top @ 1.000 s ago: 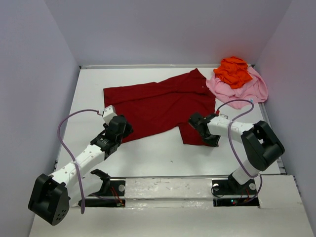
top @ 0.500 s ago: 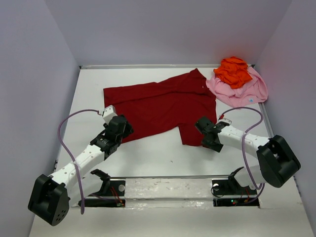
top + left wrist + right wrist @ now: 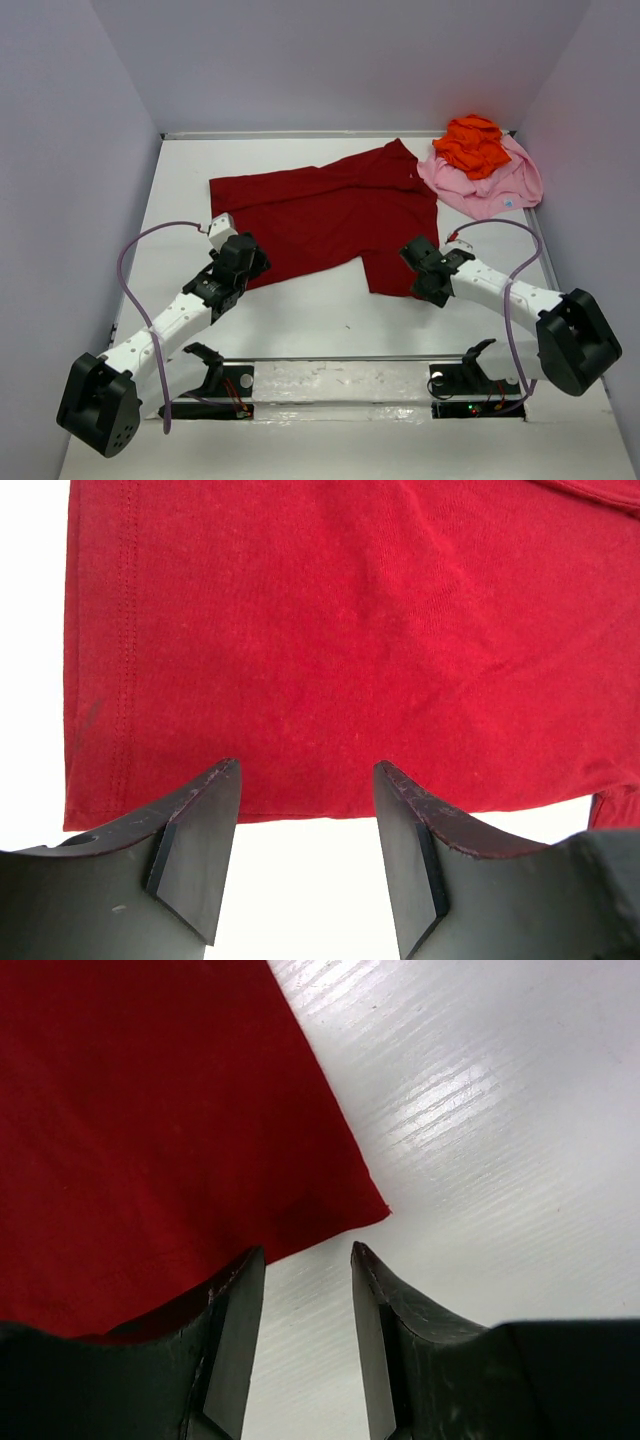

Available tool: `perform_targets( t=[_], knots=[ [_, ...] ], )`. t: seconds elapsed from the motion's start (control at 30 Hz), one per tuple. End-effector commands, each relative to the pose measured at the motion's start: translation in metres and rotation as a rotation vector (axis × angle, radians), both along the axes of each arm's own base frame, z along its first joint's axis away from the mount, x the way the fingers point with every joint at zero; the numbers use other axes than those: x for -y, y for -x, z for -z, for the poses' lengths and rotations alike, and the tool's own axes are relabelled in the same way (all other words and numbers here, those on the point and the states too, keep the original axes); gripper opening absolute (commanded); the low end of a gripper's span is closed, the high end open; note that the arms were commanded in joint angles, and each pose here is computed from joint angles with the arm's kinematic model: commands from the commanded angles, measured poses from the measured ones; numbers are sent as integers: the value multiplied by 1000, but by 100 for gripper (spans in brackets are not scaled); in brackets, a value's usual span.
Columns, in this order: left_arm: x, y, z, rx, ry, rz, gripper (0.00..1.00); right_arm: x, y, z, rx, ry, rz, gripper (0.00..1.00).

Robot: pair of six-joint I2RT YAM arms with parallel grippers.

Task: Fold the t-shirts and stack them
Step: Pick up the 1/3-folded T-shirt from the center of the board.

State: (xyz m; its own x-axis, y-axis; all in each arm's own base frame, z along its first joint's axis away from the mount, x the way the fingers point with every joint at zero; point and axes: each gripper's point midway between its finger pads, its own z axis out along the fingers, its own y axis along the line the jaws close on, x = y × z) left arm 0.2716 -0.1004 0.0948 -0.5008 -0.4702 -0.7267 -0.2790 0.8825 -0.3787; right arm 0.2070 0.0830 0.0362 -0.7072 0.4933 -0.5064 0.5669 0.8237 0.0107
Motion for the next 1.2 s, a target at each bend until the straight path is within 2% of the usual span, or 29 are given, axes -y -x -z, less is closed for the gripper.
perform_targets(
  t=[0.0,0.13,0.3,0.43,0.53,0.9,1.17],
  knots=[
    [-1,-4,-9,43,1,-6,65,0,-2,-2,-1,13,-2,46],
    [1,-3,-8,47,14,-3,65,3,-4,-12,2,34,11,46],
    [2,-4,-7,45,17,2,65,14,-7,-26,-7,112,38,31],
    [1,-5,-9,49,12,0,65,12,-8,-26,-20,117,51,11],
    [1,-4,-8,48,10,2,65,12,-7,-23,-30,115,59,0],
    [1,-5,-11,59,18,-1,65,22,4,-9,-128,209,119,0],
    [0,-3,-9,58,18,-3,65,17,5,4,-157,193,113,0]
  ],
)
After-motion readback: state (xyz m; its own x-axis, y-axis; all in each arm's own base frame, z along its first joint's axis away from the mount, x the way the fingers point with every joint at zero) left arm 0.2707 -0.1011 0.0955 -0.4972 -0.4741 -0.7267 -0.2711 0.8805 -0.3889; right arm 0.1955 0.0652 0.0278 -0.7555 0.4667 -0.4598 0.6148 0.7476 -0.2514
